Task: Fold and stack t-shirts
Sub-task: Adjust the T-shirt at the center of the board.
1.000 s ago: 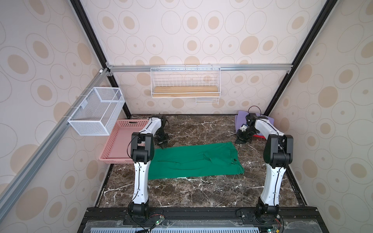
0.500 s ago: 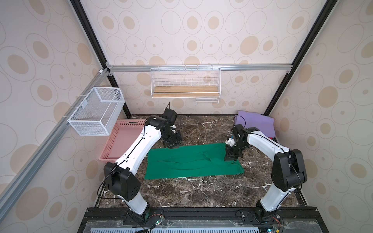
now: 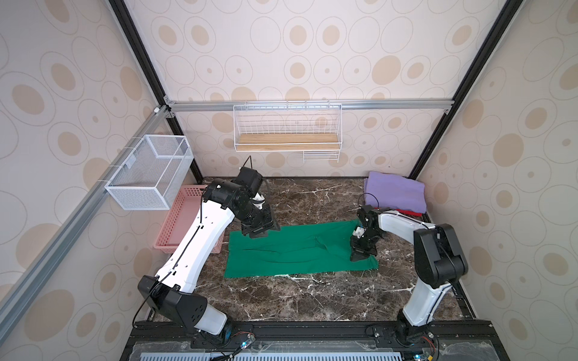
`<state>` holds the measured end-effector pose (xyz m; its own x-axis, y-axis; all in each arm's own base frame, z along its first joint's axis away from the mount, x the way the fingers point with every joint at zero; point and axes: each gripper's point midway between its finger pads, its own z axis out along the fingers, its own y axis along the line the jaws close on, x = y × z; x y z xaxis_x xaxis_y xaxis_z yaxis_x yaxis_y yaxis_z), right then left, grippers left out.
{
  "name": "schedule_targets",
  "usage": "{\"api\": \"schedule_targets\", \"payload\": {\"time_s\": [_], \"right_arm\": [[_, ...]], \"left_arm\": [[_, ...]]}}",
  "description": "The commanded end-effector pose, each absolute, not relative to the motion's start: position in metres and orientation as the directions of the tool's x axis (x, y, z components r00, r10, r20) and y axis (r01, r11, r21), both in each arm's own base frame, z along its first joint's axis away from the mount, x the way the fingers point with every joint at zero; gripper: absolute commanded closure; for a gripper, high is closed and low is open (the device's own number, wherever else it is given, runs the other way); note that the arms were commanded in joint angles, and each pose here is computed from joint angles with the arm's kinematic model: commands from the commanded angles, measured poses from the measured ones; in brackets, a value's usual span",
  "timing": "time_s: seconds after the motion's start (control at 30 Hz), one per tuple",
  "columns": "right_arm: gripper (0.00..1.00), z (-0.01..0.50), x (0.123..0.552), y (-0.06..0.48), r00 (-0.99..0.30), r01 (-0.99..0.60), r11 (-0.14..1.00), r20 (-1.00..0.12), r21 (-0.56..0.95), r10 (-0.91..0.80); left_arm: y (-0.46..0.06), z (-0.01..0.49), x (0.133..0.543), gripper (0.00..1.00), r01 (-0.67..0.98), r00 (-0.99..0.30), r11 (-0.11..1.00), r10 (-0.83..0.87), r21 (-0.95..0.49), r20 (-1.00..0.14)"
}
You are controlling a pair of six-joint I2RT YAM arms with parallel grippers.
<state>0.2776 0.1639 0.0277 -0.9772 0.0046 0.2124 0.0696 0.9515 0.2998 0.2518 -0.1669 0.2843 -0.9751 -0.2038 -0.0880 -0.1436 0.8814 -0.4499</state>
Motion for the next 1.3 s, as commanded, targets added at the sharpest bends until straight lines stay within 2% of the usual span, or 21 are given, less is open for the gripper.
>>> {"api": "schedule_targets", "payload": {"time_s": [0.0,0.2,0.4,0.47,0.57,0.63,0.73,0.87,1.03,1.13,1.27], "right_arm": [[0.84,0.019,0.319,0.171,-0.979,0.070,0.959,0.202,0.273,0.013],[0.84,0.035,0.406,0.195,-0.993,0.012,0.958,0.120,0.286,-0.024],[0.81,0.075,0.500,0.219,-0.997,-0.032,0.926,-0.074,0.376,-0.004],[0.81,0.087,0.520,0.219,-0.992,0.035,0.876,-0.089,0.481,0.088],[0.81,0.122,0.524,0.215,-0.985,0.053,0.821,-0.105,0.568,0.135],[0.81,0.141,0.503,0.221,-0.989,0.013,0.812,-0.112,0.583,0.096],[0.80,0.151,0.434,0.267,-0.994,-0.094,0.798,-0.102,0.595,-0.041],[0.79,0.139,0.333,0.335,-0.971,-0.196,0.770,-0.013,0.607,-0.237],[0.79,0.107,0.239,0.411,-0.902,-0.298,0.724,0.065,0.622,-0.427],[0.80,0.083,0.207,0.442,-0.864,-0.309,0.701,0.118,0.643,-0.489],[0.80,0.068,0.195,0.469,-0.832,-0.335,0.680,0.133,0.653,-0.538]], "left_arm": [[-0.149,0.296,0.237,0.46,-0.135,-0.977,0.913,-0.187,-0.384,-0.100],[-0.124,0.300,0.216,0.45,-0.160,-0.972,0.938,-0.204,-0.306,-0.116],[-0.113,0.307,0.207,0.44,-0.198,-0.963,0.939,-0.240,-0.282,-0.121],[-0.112,0.307,0.206,0.44,-0.211,-0.959,0.934,-0.255,-0.289,-0.123],[-0.113,0.308,0.205,0.43,-0.208,-0.961,0.933,-0.251,-0.295,-0.119],[-0.113,0.310,0.208,0.42,-0.187,-0.962,0.938,-0.235,-0.292,-0.137],[-0.114,0.315,0.216,0.42,-0.165,-0.958,0.940,-0.225,-0.300,-0.179],[-0.120,0.307,0.221,0.40,-0.169,-0.961,0.935,-0.227,-0.312,-0.158],[-0.114,0.298,0.214,0.40,-0.174,-0.969,0.947,-0.214,-0.269,-0.127],[-0.111,0.300,0.212,0.40,-0.181,-0.965,0.948,-0.222,-0.263,-0.137],[-0.111,0.296,0.204,0.39,-0.189,-0.969,0.945,-0.224,-0.267,-0.107]]}}
